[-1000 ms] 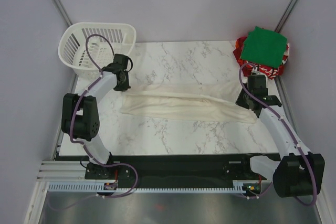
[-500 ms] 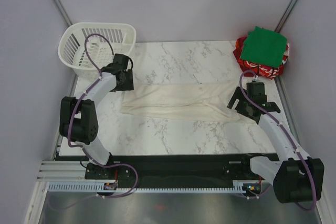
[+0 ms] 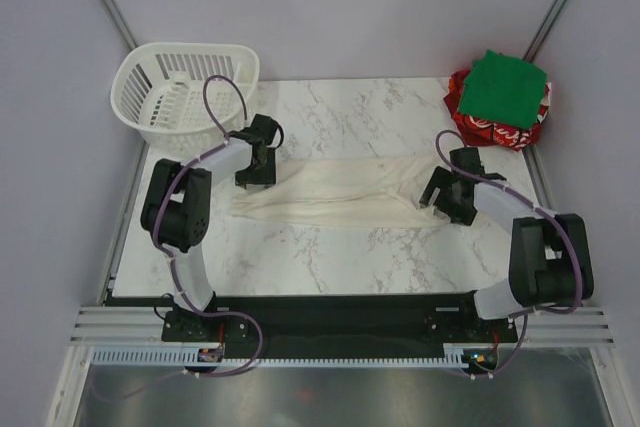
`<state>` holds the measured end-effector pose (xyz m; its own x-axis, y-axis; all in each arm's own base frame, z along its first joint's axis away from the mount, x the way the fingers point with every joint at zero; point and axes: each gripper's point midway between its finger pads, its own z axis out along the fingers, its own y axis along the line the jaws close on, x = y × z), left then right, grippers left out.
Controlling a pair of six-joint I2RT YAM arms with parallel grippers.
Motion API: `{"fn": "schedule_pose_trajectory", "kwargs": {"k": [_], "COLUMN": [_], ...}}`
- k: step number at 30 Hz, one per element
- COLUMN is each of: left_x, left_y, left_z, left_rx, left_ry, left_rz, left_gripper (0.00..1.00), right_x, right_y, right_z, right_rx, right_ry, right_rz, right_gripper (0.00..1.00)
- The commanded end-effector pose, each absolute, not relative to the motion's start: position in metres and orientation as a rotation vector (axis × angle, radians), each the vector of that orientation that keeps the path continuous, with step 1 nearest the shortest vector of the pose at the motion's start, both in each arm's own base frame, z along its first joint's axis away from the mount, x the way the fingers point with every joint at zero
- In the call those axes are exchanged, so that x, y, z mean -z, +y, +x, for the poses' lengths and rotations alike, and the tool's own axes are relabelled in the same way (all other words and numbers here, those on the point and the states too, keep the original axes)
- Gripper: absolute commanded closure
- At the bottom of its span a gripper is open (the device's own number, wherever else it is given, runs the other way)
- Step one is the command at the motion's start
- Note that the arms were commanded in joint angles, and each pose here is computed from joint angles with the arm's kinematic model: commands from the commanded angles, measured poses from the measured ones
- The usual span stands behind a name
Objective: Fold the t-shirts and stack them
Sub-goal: Fold the tshirt
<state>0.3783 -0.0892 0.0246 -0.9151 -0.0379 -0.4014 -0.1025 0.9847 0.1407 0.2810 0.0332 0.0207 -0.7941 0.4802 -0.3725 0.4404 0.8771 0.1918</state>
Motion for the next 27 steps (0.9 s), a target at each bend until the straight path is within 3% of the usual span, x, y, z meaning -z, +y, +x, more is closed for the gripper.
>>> {"fn": "schedule_pose_trajectory", "kwargs": {"k": [1, 3, 5, 6, 7, 9, 10, 12, 13, 14, 18, 22, 27], "left_x": [-0.020, -0.015, -0.012, -0.008, -0.005, 0.004, 0.003, 0.010, 0.008, 0.009, 0.003, -0.034, -0.105], "left_y": [-0.092, -0.103, -0.111, -0.110, -0.114, -0.121, -0.128, -0.142, -0.153, -0.168, -0.230, -0.301, -0.319], "left_z": [0.368, 0.357, 0.343, 0.330, 0.322, 0.300, 0.291, 0.262, 0.250, 0.234, 0.163, 0.123, 0.122], "left_rx": [-0.275, -0.285, -0.297, -0.297, -0.273, -0.266, -0.222, -0.184, -0.117, -0.069, 0.244, 0.502, 0.661], "left_ry": [2.720, 2.733, 2.742, 2.763, 2.778, 2.816, 2.832, 2.880, 2.897, 2.917, 3.062, 3.050, 2.886], "left_rz": [-0.114, -0.042, -0.026, -0.021, -0.035, -0.004, 0.001, 0.053, 0.022, 0.063, 0.038, 0.206, 0.236], "left_gripper": [0.36, 0.37, 0.39, 0.39, 0.40, 0.41, 0.42, 0.43, 0.43, 0.43, 0.39, 0.33, 0.28], "right_x": [-0.026, -0.006, -0.023, 0.002, -0.022, 0.000, -0.030, -0.014, -0.048, -0.026, -0.059, -0.085, -0.140], "right_y": [0.041, 0.039, 0.041, 0.040, 0.045, 0.056, 0.064, 0.075, 0.081, 0.089, 0.152, 0.211, 0.175], "right_z": [0.341, 0.357, 0.405, 0.405, 0.447, 0.460, 0.503, 0.526, 0.565, 0.575, 0.635, 0.644, 0.645], "right_rx": [-0.191, -0.151, -0.155, -0.113, -0.151, -0.191, -0.251, -0.255, -0.295, -0.318, -0.679, -0.922, -0.569], "right_ry": [2.542, 2.598, 2.554, 2.657, 2.593, 2.702, 2.610, 2.642, 2.535, 2.563, 2.361, 2.218, 2.133], "right_rz": [0.667, 0.647, 0.602, 0.596, 0.570, 0.568, 0.542, 0.529, 0.502, 0.494, 0.348, 0.122, 0.003], "right_gripper": [0.05, 0.06, 0.05, 0.06, 0.06, 0.06, 0.06, 0.06, 0.05, 0.04, 0.02, 0.02, 0.02]}}
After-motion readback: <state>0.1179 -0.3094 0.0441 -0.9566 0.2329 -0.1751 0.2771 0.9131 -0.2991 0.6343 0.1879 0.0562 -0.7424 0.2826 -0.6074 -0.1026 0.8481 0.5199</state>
